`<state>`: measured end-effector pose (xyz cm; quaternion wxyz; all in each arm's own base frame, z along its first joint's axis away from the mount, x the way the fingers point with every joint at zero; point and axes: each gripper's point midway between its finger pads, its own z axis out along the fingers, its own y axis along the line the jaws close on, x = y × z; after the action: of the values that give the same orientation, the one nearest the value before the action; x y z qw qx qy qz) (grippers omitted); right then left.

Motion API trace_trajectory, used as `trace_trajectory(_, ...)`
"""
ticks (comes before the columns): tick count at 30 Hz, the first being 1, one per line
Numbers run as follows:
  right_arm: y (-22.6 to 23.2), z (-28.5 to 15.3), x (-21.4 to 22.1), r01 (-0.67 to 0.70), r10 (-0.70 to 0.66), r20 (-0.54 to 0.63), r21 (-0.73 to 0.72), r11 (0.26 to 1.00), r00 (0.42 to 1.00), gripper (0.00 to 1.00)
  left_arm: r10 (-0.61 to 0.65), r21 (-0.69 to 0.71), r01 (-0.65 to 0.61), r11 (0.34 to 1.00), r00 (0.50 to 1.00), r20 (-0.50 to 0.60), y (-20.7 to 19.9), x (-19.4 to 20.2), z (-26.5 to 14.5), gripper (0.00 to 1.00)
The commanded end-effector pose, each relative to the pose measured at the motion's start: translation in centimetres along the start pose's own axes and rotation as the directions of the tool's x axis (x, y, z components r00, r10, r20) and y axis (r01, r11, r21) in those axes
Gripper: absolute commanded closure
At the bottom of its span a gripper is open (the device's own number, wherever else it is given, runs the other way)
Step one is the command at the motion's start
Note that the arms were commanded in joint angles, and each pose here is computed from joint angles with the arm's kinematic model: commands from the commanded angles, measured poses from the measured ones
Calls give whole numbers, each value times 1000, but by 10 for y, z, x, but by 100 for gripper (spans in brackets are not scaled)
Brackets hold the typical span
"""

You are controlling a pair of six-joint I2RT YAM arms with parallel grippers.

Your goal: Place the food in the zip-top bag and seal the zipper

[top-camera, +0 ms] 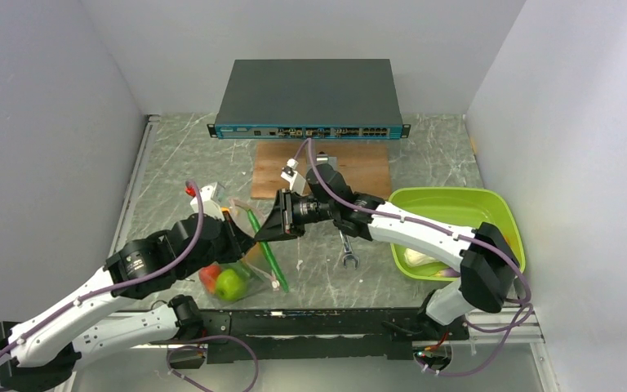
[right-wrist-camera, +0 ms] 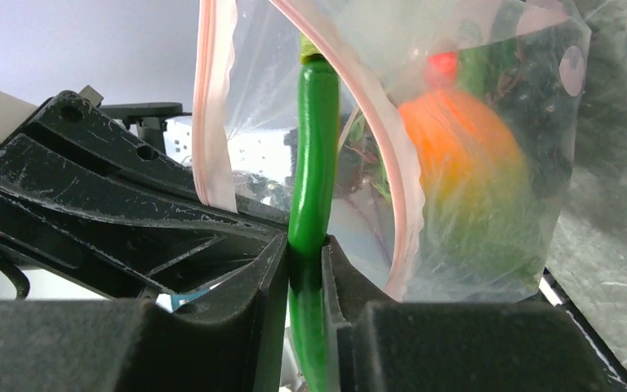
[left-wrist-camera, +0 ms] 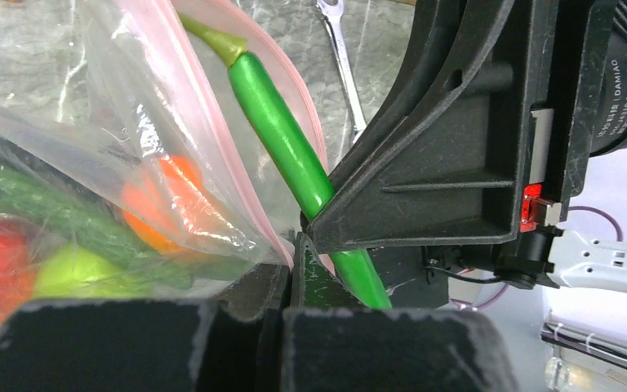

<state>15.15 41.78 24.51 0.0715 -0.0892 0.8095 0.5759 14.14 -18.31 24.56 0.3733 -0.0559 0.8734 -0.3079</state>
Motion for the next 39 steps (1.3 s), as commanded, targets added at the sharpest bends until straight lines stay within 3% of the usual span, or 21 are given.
trace_trajectory(1, 28, 6, -20, 46, -38, 86, -93, 995, 996, 75, -38, 150, 37, 988, 999, 3, -35, -9, -13, 100)
trace_trajectory(3, 25, 7, -11, 62, -58, 42, -96, 993, 997, 72, -43, 149, 41, 988, 999, 11, -33, -10, -12, 100)
trace_trajectory(10, -6, 5, 14, 148, -144, -87, 35, 988, 986, 75, -38, 134, 35, 990, 999, 20, -29, -11, -13, 100)
trace_trajectory(12, -5, 5, 11, 175, -171, -75, 49, 983, 982, 81, -38, 133, 35, 990, 999, 23, -29, -11, -12, 100)
trace_trajectory(14, -4, 7, 5, 196, -194, -38, 49, 979, 980, 100, -37, 140, 34, 990, 999, 25, -32, -12, -11, 100)
trace_trajectory(18, -3, 12, -5, 215, -212, -37, 92, 972, 976, 100, -27, 128, 25, 992, 999, 17, -32, -12, -10, 100)
trace_trajectory(27, 39, -32, 13, 351, -348, 54, -73, 933, 936, 100, -141, 159, 123, 980, 983, 113, -24, -32, -31, 100)
trace_trajectory(32, 88, -74, 20, 551, -522, 182, -182, 815, 833, 100, -191, 186, 162, 969, 969, 153, -23, -41, -39, 100)
trace_trajectory(36, 146, -111, 23, 758, -666, 365, -265, 596, 651, 100, -181, 190, 152, 970, 973, 141, -29, -42, -41, 100)
trace_trajectory(39, 175, -131, 10, 860, -685, 529, -209, 466, 501, 100, -184, 231, 149, 961, 973, 140, -38, -46, -44, 100)
